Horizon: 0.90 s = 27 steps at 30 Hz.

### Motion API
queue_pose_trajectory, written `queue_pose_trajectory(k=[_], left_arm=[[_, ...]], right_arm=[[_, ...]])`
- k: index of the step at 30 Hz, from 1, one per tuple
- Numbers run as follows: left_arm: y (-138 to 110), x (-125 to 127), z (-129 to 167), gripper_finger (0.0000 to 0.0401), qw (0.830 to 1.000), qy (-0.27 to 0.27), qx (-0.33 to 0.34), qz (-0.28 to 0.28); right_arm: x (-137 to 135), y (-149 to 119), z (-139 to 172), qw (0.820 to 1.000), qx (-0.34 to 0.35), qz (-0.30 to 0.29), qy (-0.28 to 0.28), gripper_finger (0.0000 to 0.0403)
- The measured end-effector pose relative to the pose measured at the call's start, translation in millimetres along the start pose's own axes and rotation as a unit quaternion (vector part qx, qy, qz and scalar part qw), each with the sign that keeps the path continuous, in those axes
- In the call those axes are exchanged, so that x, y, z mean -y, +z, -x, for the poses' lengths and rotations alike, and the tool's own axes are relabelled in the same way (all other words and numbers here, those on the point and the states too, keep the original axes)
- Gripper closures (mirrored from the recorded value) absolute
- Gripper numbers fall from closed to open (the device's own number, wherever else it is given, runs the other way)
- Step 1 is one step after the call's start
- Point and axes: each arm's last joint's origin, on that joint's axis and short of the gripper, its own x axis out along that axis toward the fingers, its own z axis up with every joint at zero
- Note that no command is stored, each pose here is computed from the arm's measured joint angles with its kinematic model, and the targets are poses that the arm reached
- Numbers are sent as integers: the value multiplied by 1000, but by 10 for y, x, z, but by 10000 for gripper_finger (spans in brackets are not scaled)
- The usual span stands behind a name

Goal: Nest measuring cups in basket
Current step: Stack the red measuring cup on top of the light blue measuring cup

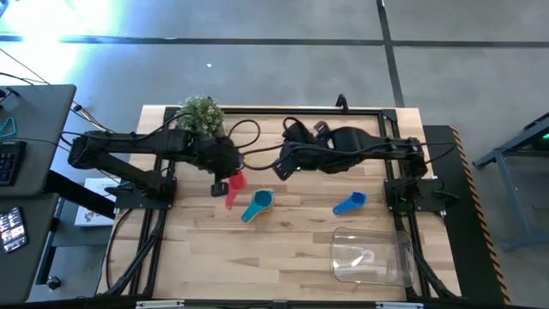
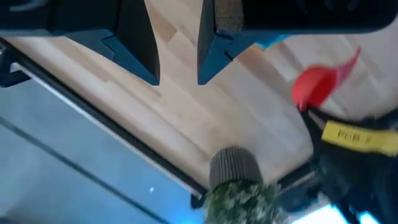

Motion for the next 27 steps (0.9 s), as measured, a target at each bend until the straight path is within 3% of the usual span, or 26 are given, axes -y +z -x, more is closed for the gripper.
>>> queue_pose_trajectory(k=[12, 27], left_arm=[[443, 18, -288, 400, 998, -11, -8, -58], [573, 77, -870, 400, 993, -58, -81, -56]], right_arm=[[258, 148, -47, 998, 24, -19, -56, 304], [664, 297, -255, 993, -21, -18, -113, 304]])
